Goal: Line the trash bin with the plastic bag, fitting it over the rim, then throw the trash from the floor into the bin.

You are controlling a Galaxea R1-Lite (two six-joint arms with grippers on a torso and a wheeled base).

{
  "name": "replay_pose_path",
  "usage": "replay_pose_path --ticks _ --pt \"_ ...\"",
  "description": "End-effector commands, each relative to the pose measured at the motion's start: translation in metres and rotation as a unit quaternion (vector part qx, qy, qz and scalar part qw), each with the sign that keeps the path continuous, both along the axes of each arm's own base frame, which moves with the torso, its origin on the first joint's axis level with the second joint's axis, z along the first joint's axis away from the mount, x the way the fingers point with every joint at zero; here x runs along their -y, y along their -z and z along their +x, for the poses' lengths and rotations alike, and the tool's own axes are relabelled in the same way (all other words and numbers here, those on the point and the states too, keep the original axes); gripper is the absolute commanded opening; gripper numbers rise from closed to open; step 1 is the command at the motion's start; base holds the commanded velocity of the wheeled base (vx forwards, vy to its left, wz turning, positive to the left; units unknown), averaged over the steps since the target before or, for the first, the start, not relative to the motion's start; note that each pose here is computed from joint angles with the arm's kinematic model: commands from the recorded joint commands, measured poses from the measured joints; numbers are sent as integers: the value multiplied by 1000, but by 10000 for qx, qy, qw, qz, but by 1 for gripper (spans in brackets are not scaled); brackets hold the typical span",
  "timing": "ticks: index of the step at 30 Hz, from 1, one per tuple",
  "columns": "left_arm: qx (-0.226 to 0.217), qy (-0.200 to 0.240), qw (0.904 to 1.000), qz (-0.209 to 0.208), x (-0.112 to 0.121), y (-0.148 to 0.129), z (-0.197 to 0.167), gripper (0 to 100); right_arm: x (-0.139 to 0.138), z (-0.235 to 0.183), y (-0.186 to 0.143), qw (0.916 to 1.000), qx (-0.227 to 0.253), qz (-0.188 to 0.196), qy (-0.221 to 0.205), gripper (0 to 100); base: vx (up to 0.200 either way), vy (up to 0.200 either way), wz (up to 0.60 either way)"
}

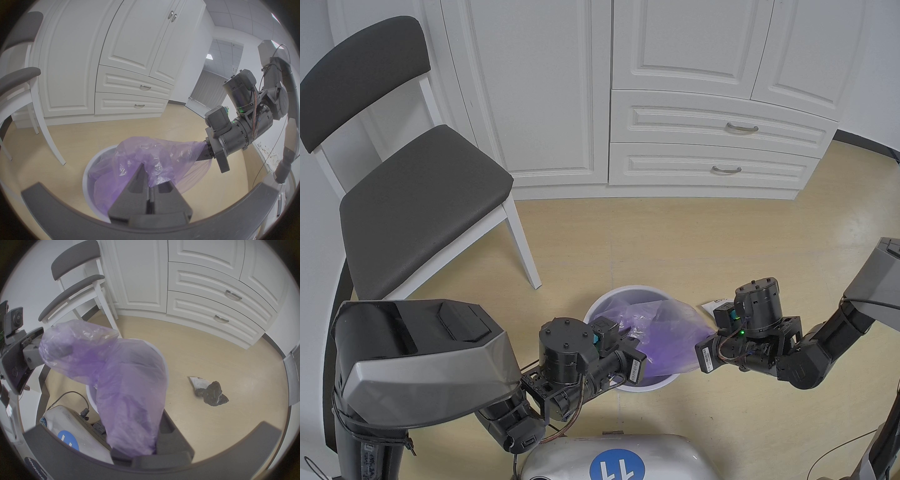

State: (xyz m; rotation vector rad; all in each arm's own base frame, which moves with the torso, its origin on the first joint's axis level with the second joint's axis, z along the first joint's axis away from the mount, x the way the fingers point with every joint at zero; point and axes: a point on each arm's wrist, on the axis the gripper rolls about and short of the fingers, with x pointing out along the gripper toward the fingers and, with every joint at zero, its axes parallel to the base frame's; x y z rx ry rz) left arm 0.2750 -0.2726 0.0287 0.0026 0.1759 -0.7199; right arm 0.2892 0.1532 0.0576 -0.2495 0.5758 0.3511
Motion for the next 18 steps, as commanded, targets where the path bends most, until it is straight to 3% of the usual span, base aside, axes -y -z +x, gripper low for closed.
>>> replay_pose_path --ticks 1,11,18 --pt "24 -16 10000 -28 0 -2 1 0 -5 3 1 10000 -1 6 29 0 0 0 0" --pt "176 -94 9996 -180 6 -11 4 0 -21 9 -13 9973 -466 146 550 0 0 0 0" --pt "165 -355 9978 -531 13 -22 11 0 -25 16 -8 9956 -434 112 818 0 0 0 0"
